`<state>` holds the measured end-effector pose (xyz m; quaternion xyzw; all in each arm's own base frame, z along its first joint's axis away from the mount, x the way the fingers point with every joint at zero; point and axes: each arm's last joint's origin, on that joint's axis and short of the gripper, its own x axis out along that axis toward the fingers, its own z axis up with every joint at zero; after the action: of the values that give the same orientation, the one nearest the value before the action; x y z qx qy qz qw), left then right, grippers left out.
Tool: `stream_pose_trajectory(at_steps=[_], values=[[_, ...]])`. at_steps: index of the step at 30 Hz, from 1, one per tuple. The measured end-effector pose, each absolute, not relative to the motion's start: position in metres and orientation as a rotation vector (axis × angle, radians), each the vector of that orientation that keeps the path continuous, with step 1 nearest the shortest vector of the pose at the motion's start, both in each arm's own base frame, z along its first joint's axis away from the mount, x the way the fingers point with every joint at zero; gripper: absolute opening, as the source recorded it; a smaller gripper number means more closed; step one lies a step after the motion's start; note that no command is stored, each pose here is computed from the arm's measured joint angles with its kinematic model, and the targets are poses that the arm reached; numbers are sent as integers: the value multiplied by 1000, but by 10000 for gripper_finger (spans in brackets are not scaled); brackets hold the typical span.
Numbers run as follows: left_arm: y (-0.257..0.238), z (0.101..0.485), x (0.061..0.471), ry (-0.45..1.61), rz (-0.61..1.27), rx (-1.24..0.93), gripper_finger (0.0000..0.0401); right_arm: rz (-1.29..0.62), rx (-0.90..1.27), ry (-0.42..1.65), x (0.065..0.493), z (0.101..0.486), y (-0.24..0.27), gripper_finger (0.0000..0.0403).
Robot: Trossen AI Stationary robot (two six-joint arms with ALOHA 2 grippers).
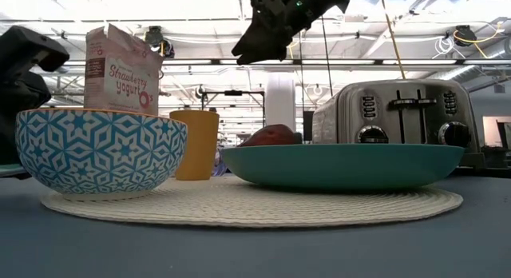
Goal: Arrange a breakfast setting
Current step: Put the spoon from the transparent cup to the left side of the white table mat
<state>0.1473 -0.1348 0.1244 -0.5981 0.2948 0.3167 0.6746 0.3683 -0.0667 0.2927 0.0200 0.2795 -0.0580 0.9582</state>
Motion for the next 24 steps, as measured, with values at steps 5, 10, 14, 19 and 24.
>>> stream_pose_trajectory(at_steps=[5, 10, 14, 19, 24], values=[[-135, 123, 147, 683, 722, -1352, 30, -114, 28, 568, 368, 293, -67, 212], [-135, 121, 145, 788, 753, -1381, 58, -114, 27, 568, 368, 293, -67, 212], [-135, 121, 145, 802, 755, -1384, 66, -114, 27, 568, 368, 293, -67, 212], [-135, 121, 145, 805, 750, -1373, 69, -114, 27, 568, 368, 293, -67, 212], [-135, 121, 145, 816, 739, -1350, 70, -114, 27, 568, 368, 293, -67, 212]])
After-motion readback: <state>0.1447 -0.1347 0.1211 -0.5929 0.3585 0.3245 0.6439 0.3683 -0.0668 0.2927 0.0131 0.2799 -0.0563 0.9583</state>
